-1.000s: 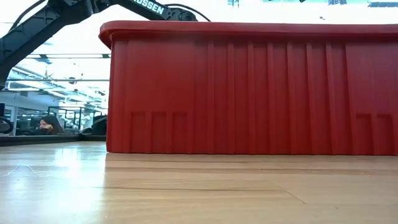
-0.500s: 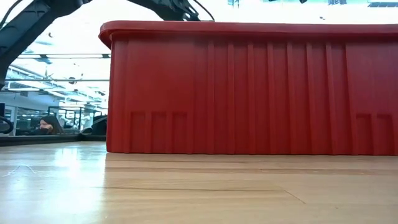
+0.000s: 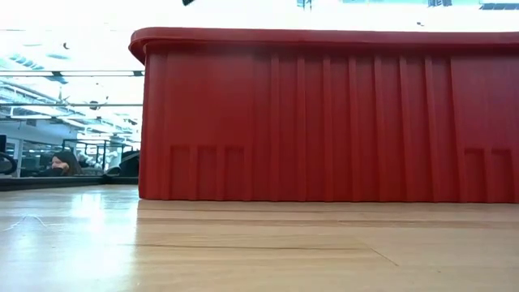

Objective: Pick and place slides into bin
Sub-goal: Put the black flip flop on top of the other black slide into the red bin

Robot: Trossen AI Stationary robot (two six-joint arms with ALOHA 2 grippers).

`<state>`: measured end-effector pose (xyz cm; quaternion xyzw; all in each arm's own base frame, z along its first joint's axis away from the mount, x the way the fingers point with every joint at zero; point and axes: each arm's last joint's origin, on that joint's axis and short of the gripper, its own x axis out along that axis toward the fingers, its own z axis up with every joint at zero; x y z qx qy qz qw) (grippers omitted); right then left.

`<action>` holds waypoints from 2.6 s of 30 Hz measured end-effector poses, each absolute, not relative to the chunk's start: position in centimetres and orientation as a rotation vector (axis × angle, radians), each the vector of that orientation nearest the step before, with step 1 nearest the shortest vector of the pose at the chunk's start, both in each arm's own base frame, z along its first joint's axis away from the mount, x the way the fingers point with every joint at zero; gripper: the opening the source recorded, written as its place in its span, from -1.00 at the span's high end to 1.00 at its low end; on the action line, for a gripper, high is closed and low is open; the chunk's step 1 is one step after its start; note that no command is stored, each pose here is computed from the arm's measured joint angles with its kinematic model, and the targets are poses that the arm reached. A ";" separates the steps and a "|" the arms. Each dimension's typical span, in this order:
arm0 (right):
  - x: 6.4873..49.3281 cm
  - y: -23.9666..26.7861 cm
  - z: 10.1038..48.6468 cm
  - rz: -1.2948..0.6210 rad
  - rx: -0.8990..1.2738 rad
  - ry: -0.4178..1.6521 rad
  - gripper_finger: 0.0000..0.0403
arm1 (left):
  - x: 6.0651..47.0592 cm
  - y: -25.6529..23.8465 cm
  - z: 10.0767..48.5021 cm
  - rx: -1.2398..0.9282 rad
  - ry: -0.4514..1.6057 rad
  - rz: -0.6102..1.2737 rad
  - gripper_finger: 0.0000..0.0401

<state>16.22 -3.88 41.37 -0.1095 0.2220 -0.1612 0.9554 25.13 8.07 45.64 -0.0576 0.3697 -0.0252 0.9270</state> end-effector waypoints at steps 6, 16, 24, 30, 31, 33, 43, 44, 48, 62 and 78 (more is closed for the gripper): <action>16.5 -3.8 41.8 -0.273 -0.269 0.399 1.00 | 18.9 2.4 45.1 -0.229 1.041 -0.019 1.00; 16.6 -3.8 42.1 -0.309 -0.106 0.340 1.00 | 13.7 -4.4 36.1 -0.671 1.198 0.087 1.00; 16.7 -3.8 42.6 -0.332 0.018 0.265 1.00 | 12.7 -8.6 26.2 -0.896 1.270 0.112 0.96; 16.7 -3.8 42.7 -0.342 0.108 0.239 1.00 | 11.2 -10.4 21.2 -0.944 1.368 0.142 0.65; 16.7 -3.8 42.8 -0.343 0.120 0.231 1.00 | 11.1 -10.7 20.8 -0.968 1.372 0.124 0.57; 16.8 -3.8 42.9 -0.343 0.126 0.220 1.00 | 11.0 -11.5 20.6 -1.007 1.367 0.058 0.40; 16.8 -3.6 42.8 -0.281 0.107 0.236 1.00 | 10.8 -13.3 21.5 -1.141 1.304 -0.033 -0.40; 16.8 -3.6 42.8 -0.266 0.103 0.239 1.00 | 10.6 -13.3 21.3 -1.128 1.317 -0.018 -0.45; 16.8 -3.5 42.7 -0.232 0.101 0.249 1.00 | 10.5 -13.0 21.2 -1.160 1.361 0.030 -0.56; 16.8 -3.5 42.5 -0.223 0.038 0.274 1.00 | 10.4 -12.5 21.9 -1.277 1.455 0.101 -0.24; 16.6 -3.4 42.0 -0.223 0.044 0.335 1.00 | 10.6 -12.8 20.0 -1.069 1.510 0.181 -0.11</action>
